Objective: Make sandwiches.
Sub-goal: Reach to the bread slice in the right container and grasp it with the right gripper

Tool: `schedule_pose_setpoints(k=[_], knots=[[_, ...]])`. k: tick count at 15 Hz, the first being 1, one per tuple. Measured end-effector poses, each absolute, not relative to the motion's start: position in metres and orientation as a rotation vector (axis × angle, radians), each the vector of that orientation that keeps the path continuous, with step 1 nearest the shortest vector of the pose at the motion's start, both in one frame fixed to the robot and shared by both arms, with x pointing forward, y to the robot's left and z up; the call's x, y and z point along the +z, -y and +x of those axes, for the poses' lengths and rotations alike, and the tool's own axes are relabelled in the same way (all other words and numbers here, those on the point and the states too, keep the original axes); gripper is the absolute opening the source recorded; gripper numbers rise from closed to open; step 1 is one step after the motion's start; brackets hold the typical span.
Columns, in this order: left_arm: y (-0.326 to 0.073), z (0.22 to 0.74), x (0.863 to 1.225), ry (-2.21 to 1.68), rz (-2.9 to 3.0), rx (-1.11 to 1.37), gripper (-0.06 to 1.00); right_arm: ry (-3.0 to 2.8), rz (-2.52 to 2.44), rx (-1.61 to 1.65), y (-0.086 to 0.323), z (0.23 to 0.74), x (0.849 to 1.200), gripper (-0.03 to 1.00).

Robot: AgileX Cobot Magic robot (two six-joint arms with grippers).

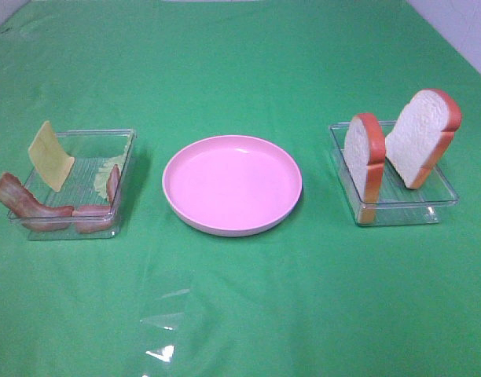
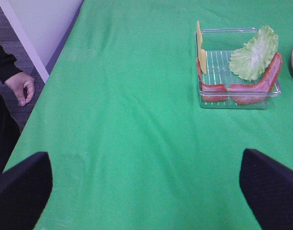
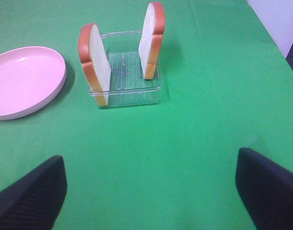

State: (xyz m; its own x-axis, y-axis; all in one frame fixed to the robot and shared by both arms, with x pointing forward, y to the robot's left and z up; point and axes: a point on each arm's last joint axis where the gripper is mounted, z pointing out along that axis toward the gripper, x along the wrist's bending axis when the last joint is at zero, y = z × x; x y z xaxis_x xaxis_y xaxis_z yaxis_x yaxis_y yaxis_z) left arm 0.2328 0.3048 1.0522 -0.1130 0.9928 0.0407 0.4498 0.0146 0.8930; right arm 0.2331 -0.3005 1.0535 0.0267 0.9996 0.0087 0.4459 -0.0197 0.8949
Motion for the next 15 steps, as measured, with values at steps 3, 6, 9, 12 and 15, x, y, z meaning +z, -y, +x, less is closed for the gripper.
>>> schedule_pose_setpoints(k=[3, 6, 9, 12, 15], knots=[[-0.305, 0.233, 1.052, -1.636, 1.498, 1.051, 0.99, -1.517, 1.567, 0.933, 0.301, 0.234, 1.053, 0.91], [-0.305, 0.233, 1.052, -1.636, 1.498, 1.051, 0.99, -1.649, 1.700, 0.819, 0.300, 0.266, 1.064, 0.91], [-0.305, 0.233, 1.052, -1.636, 1.498, 1.051, 0.99, -1.828, 1.901, 0.632, 0.298, 0.324, 1.071, 0.91], [-0.305, 0.233, 1.052, -1.636, 1.498, 1.051, 0.99, -1.995, 2.100, 0.418, 0.295, 0.425, 1.071, 0.91], [-0.305, 0.233, 1.052, -1.636, 1.498, 1.051, 0.99, -2.037, 2.175, 0.384, 0.292, 0.497, 1.067, 0.91]])
